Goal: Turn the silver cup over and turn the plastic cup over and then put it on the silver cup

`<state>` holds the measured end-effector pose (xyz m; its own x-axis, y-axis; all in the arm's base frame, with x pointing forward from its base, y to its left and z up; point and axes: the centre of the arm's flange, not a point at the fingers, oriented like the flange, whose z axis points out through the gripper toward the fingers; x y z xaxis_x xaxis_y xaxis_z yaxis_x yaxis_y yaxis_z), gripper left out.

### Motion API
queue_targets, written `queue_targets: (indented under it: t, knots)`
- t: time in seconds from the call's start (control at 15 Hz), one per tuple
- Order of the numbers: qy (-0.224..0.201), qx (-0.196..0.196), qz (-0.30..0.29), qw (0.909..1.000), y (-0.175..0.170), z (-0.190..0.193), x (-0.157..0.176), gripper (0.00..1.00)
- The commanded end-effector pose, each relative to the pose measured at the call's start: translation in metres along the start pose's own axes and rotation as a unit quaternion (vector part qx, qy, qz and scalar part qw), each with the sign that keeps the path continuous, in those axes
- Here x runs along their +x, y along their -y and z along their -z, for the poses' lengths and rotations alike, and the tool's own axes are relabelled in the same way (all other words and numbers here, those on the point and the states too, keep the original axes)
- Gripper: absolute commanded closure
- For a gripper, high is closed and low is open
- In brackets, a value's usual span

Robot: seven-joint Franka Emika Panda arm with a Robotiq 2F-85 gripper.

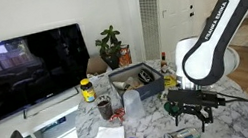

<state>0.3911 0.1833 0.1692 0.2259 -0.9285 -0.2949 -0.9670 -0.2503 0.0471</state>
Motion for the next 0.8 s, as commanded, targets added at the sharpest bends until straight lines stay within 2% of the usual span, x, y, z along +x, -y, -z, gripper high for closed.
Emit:
queue_targets:
  t: [0.0, 0.33, 0.73]
  knots:
    - [0.026, -0.014, -0.041, 0.9987, 0.002, -0.026, 0.001, 0.0]
    - [0.041, -0.005, -0.093, 0.9948, 0.01, -0.048, 0.005, 0.0]
    - [0.022, 0.004, -0.12, 0.9925, 0.022, -0.064, 0.012, 0.0]
